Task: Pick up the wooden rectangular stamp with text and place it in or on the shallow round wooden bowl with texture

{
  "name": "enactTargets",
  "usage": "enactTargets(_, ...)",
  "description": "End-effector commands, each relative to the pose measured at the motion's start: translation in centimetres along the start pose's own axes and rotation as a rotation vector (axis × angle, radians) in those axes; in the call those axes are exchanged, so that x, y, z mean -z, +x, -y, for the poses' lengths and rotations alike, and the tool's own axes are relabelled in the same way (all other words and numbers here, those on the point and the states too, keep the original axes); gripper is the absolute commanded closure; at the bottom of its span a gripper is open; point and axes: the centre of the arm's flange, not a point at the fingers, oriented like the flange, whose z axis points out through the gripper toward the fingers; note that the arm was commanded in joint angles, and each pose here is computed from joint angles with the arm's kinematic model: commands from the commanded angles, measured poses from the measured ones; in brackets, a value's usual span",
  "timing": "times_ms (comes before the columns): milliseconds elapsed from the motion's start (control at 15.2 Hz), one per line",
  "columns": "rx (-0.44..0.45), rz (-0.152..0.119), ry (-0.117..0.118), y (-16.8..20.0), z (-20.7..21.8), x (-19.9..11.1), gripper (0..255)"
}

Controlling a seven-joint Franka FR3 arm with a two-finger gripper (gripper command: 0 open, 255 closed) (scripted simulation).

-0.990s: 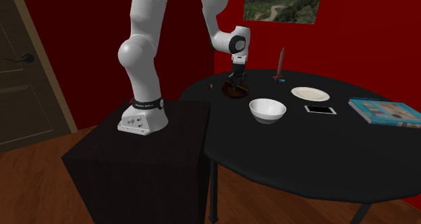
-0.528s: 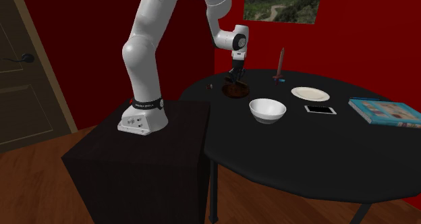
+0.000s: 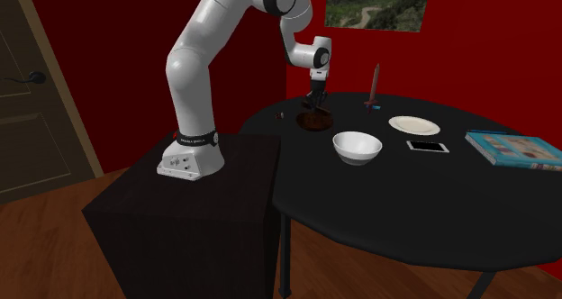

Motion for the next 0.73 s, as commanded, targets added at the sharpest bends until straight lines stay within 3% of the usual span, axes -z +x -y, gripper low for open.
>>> enactTargets(0,0.0,0.0,0.0,-0.1,0.0,-1.0,255)
enactTargets(660,0.0,0.0,0.0,0.1,0.0,-5.2,255)
